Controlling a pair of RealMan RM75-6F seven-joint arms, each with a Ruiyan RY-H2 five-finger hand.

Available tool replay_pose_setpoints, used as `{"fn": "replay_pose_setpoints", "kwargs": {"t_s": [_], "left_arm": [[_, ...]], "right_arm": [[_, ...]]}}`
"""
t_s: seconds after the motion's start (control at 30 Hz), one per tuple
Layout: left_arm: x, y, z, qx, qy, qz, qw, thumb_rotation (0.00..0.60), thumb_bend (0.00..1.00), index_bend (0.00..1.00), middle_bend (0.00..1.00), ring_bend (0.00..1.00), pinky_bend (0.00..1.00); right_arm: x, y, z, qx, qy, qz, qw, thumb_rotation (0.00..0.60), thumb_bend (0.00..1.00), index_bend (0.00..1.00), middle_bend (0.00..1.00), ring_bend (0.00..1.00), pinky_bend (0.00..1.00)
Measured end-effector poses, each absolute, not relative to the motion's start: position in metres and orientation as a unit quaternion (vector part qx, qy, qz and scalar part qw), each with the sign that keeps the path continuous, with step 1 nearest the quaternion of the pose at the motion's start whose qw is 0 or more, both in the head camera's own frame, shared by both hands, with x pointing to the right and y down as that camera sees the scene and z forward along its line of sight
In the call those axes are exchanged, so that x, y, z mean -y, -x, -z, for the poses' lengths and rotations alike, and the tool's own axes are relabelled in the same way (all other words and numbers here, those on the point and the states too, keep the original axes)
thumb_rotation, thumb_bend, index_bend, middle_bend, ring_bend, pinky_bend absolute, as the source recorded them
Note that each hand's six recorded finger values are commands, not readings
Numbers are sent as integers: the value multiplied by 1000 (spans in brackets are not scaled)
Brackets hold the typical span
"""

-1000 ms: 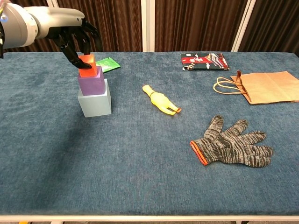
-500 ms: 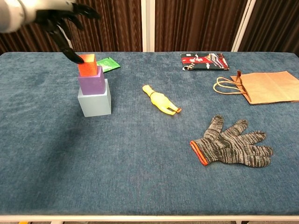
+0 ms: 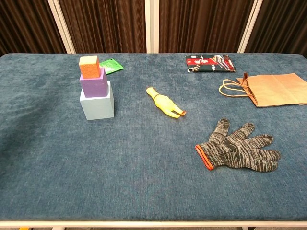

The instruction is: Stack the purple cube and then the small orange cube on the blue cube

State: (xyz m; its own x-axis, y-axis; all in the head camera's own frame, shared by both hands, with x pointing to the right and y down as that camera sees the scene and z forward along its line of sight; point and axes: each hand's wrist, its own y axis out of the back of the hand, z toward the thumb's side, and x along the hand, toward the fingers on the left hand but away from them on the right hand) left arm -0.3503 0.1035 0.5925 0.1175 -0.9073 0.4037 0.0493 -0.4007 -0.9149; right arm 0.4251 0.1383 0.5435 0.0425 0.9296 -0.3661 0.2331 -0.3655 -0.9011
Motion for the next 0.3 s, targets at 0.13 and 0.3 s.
{"fn": "replay_pose_setpoints", "kwargs": {"t_s": [0.13,0.3], "left_arm": [[-141,383,-599,-336,594,582,442,600,127,149,170,172,279],[-167,397,-612,-332,581,586,458,600,127,149,177,172,273]], "right_arm": [[-140,-423,-545,449,643,-522,335,600,122,0,98,0,0],[-142,-420,-544,446,646,-519,339,600,122,0,98,0,0]]}}
